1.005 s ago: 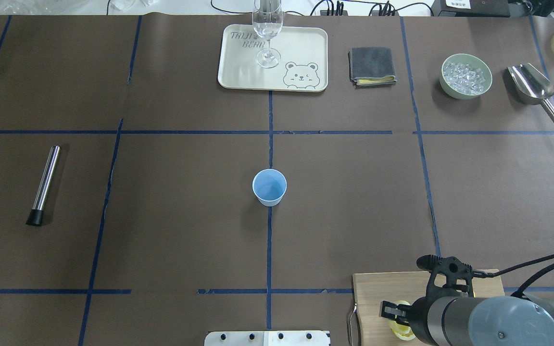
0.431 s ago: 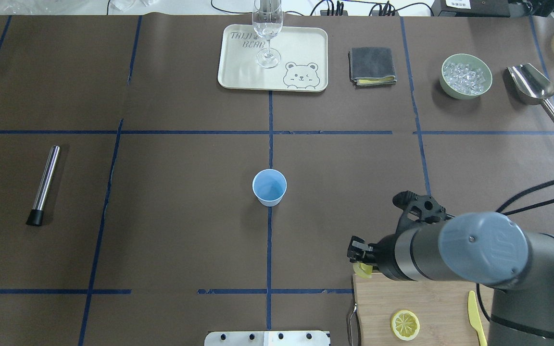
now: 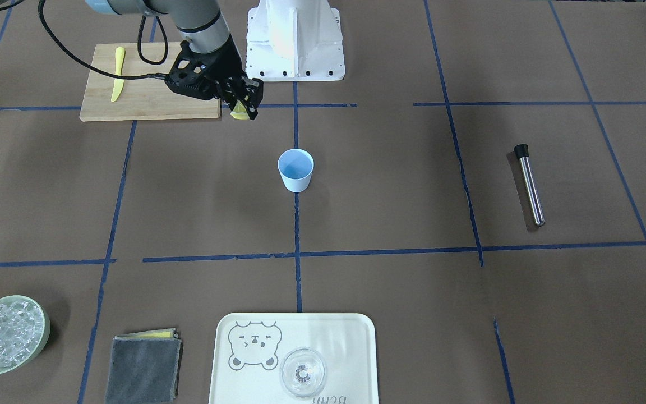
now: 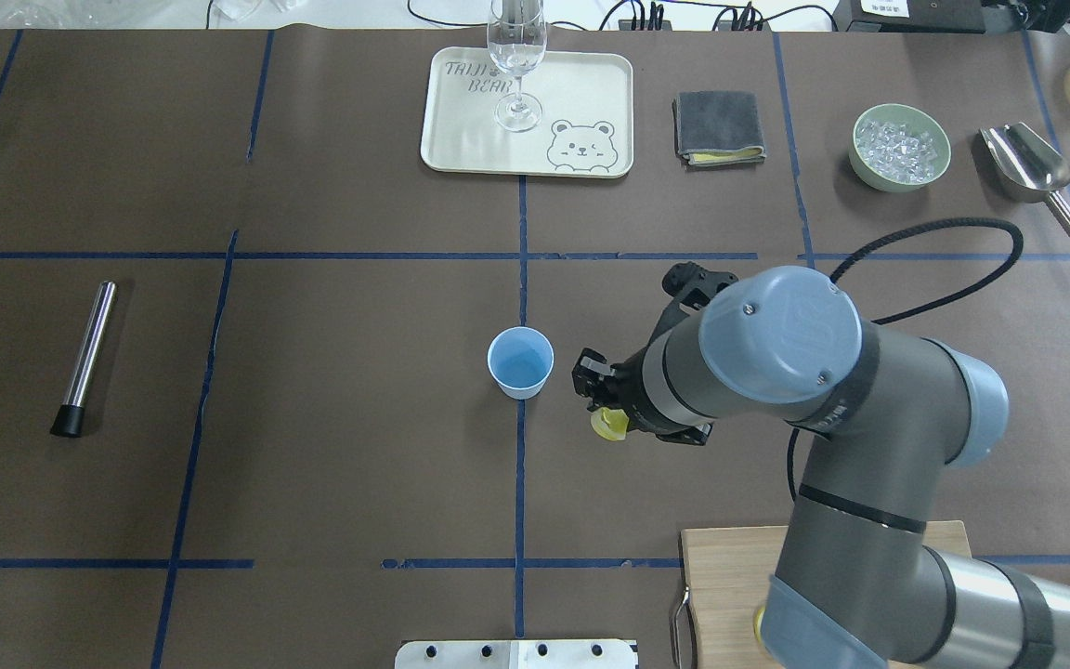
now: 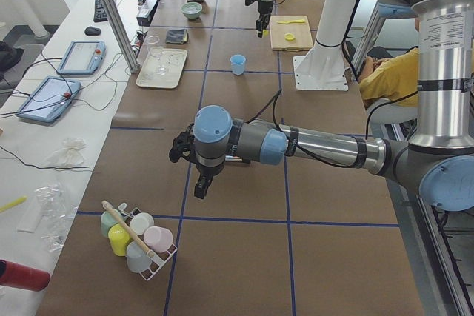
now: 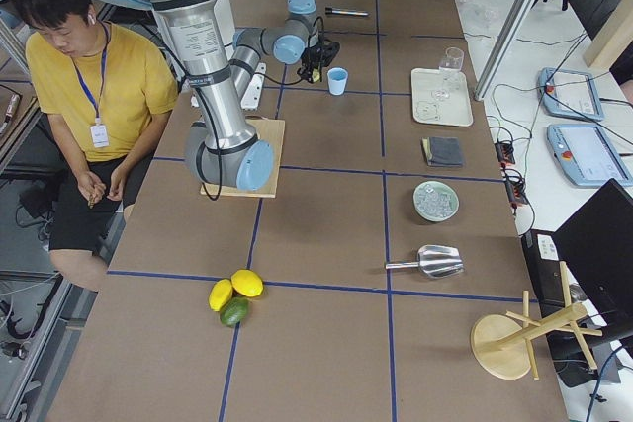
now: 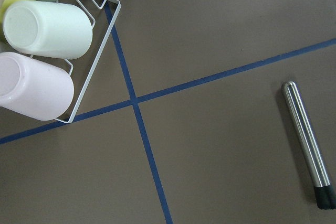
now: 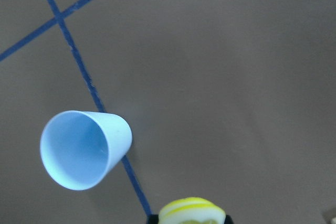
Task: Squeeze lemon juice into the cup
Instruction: 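Carry the lemon slice with the right gripper over the blue cup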
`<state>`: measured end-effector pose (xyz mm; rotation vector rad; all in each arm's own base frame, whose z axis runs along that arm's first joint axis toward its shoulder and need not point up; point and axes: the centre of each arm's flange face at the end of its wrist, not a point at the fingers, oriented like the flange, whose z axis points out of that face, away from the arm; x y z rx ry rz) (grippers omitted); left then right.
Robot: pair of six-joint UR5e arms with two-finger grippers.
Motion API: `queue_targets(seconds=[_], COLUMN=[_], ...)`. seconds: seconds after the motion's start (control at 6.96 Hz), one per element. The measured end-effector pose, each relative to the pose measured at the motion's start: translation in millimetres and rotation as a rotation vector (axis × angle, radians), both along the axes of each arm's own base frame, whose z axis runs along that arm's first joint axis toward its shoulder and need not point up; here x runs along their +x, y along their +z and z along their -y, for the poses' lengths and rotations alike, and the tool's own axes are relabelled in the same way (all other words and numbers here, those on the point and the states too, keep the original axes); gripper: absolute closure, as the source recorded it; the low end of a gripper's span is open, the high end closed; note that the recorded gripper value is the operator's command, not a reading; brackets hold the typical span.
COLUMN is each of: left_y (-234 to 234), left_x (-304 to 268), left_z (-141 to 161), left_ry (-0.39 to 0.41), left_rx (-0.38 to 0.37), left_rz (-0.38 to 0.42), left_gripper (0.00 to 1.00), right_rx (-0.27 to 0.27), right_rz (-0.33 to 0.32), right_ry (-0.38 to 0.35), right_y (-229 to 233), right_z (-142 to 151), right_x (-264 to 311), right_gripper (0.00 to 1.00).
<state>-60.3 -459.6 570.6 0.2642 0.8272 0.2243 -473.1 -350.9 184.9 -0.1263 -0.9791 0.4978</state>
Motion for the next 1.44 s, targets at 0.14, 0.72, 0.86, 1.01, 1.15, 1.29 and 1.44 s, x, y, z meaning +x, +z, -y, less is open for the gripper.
queue_targets(seconds=[0.14, 0.72, 0.86, 1.01, 1.15, 1.29, 1.44], left_y=[0, 1, 1, 0, 0, 0, 0], left_x=[0, 0, 0, 0, 0, 0, 0], left_z=[0, 0, 0, 0, 0, 0, 0], left_ry=[0.000, 0.000, 0.000, 0.000, 0.000, 0.000, 0.000], left_rx=[0.000, -0.001, -0.001, -0.001, 0.000, 0.001, 0.001], left_rz=[0.000, 0.000, 0.000, 0.000, 0.000, 0.000, -0.001], left_gripper=[0.00, 0.00, 0.00, 0.00, 0.00, 0.00, 0.00], right_rx=[-0.001, -0.015, -0.016, -0.016, -0.018, -0.020, -0.022], right_rz=[0.004, -0.026, -0.029, -0.028, -0.030, -0.034, -0.039], right_ry=[0.021, 0.032, 0.032, 0.034, 0.032, 0.025, 0.017], right_y=[-20, -43, -39, -34, -30, -26, -22], right_z=[21, 55, 58, 61, 62, 59, 55], right_x=[-16, -63, -70, -75, -79, -83, -87], right_gripper=[0.52, 0.46, 0.45, 0.45, 0.41, 0.37, 0.36])
